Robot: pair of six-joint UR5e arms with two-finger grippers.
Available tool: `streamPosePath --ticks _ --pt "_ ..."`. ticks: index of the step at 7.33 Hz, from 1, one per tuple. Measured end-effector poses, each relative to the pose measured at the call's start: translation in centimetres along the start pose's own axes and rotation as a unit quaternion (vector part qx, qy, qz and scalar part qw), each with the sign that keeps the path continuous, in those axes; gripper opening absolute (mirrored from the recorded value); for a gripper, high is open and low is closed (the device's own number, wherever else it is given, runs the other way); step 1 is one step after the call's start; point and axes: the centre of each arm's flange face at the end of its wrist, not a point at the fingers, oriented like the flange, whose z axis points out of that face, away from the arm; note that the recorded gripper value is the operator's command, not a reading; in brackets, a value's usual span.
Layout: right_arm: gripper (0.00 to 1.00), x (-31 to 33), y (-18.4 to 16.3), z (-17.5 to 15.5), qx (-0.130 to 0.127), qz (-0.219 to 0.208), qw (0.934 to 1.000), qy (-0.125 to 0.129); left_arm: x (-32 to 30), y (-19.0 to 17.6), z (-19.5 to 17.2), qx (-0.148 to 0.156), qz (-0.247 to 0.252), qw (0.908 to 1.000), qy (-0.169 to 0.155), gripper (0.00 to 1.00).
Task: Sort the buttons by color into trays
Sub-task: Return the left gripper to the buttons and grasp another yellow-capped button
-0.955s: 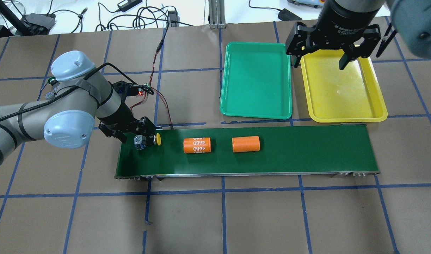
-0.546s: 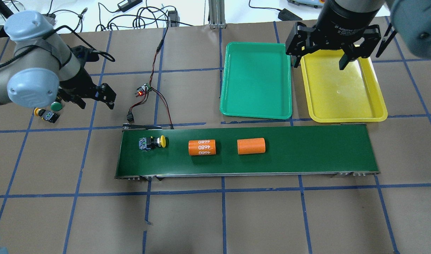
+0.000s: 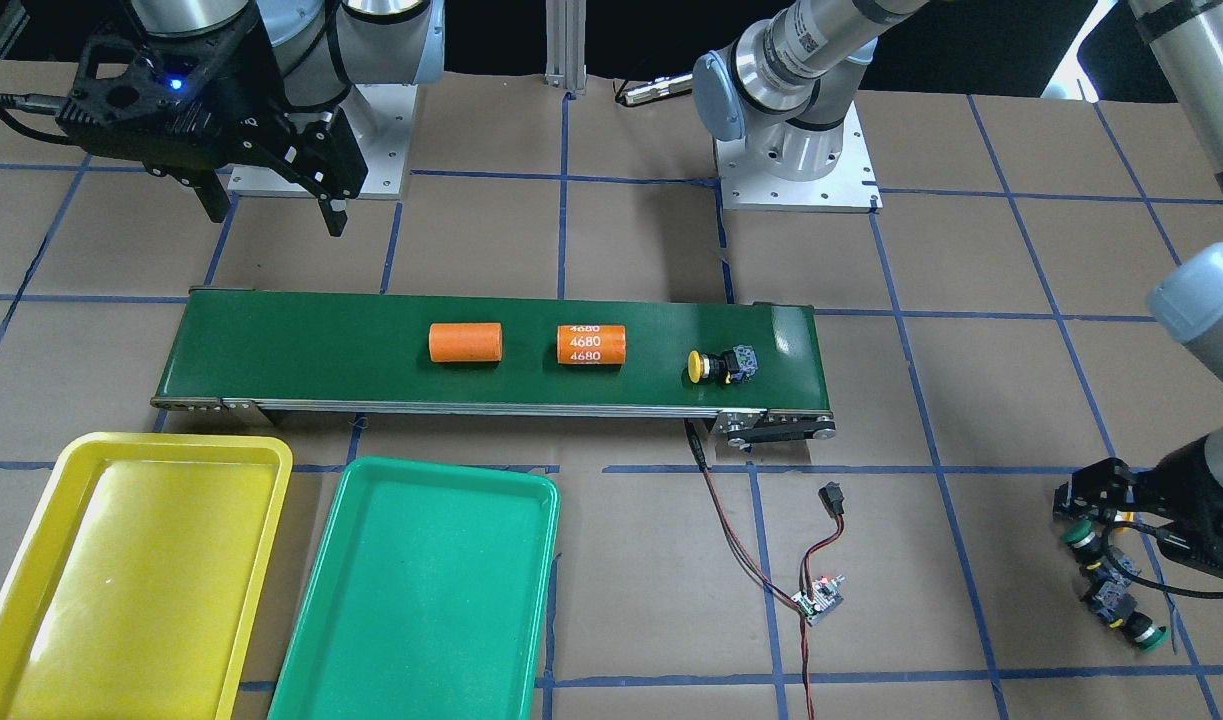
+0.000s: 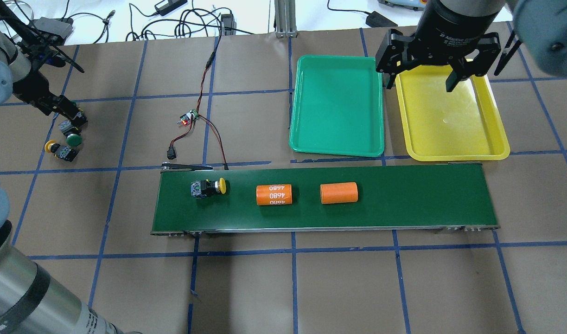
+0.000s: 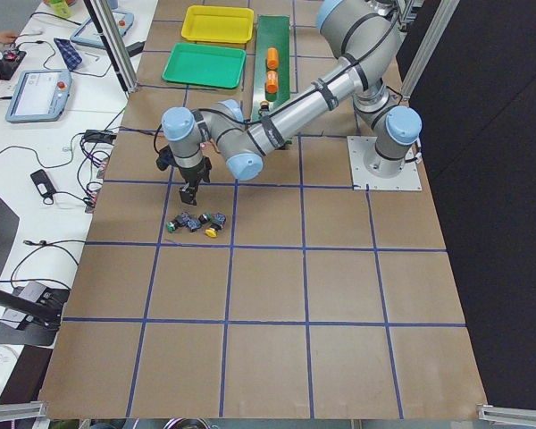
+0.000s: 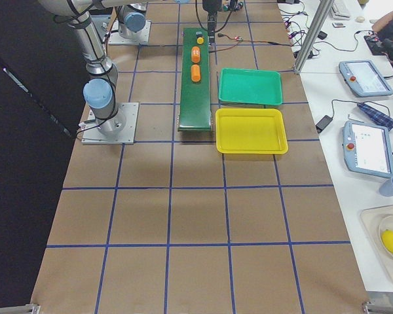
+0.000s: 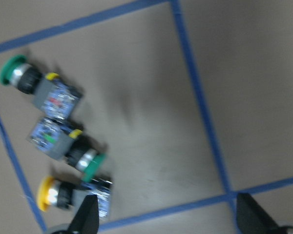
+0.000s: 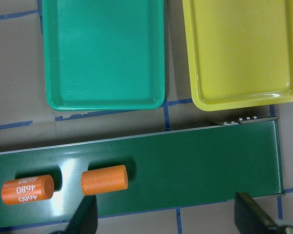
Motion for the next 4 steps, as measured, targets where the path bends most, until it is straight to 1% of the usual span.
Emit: streamPosePath --ticks 1,2,3,4 --pt "1.00 0.0 0.0 0.0 0.000 0.000 1.0000 0.000 -2.7 1.1 1.6 0.003 0.041 0.9992 0.000 1.00" --pt "1.00 0.0 0.0 0.0 0.000 0.000 1.0000 0.000 -4.1 2.2 3.2 0.006 0.080 0.9968 0.000 1.00" --pt "1.00 0.0 0.0 0.0 0.000 0.000 1.0000 0.000 -4.2 3.1 4.8 0.009 0.099 0.9950 0.011 1.00" --pt "1.00 0.0 0.0 0.0 0.000 0.000 1.0000 0.000 -3.8 3.8 5.8 0.017 0.103 0.9942 0.024 1.00"
